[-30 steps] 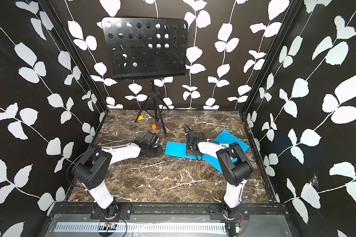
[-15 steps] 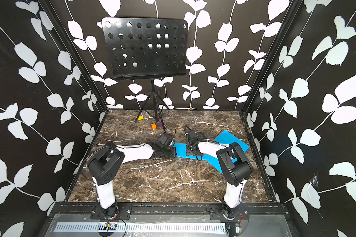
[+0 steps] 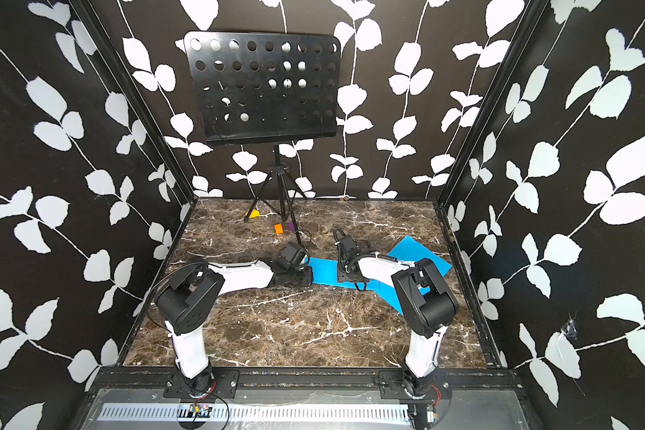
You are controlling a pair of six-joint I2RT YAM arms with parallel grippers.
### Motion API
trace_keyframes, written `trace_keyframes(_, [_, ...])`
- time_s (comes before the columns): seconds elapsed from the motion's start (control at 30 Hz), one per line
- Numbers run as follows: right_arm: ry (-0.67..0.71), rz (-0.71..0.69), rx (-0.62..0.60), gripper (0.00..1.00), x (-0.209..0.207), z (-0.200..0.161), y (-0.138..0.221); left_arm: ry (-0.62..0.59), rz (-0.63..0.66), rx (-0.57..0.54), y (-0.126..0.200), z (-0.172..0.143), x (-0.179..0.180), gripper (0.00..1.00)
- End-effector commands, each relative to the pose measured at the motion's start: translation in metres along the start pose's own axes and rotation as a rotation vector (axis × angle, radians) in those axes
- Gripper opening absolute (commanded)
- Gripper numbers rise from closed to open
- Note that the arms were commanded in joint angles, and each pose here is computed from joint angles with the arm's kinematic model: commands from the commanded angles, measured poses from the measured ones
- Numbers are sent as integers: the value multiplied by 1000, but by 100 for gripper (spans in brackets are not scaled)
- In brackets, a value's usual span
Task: Fold the rectangular paper in half along the long edge
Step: Fold the paper at the center of the board, then move the paper to the center of the board.
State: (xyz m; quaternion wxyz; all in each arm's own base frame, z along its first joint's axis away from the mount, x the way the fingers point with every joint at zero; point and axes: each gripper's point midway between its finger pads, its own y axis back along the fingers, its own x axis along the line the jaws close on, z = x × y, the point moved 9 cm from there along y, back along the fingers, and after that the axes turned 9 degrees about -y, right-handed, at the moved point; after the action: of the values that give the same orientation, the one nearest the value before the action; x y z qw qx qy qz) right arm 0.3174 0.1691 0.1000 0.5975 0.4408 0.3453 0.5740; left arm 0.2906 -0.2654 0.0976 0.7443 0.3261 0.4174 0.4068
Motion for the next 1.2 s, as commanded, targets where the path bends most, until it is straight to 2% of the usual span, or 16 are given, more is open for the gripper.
trace_keyframes(0.0, [-6, -52, 147, 70, -14, -25, -26, 37, 132, 77, 4, -20, 38, 13])
trace_keyframes(0.33, [-6, -44, 144, 71, -13, -23, -25, 111, 234, 94, 17, -33, 89, 13])
trace_keyframes(0.53, [7, 6, 124, 71, -4, -12, -13, 115, 198, 55, 30, -24, 84, 15])
trace_keyframes(0.7, [33, 112, 28, 73, 11, 8, 23, 106, 192, -9, 51, -16, 78, 29])
trace_keyframes(0.83, [12, 129, -75, 75, 4, 9, 45, 85, 173, -70, 71, -12, 70, 45])
trace_keyframes(1.0, [21, 74, -2, 72, -1, -2, 29, 74, 179, -146, 98, -15, 64, 63])
trace_keyframes(1.17, [19, 65, 34, 65, 5, -4, 8, 55, 208, -175, 121, -20, 63, 74])
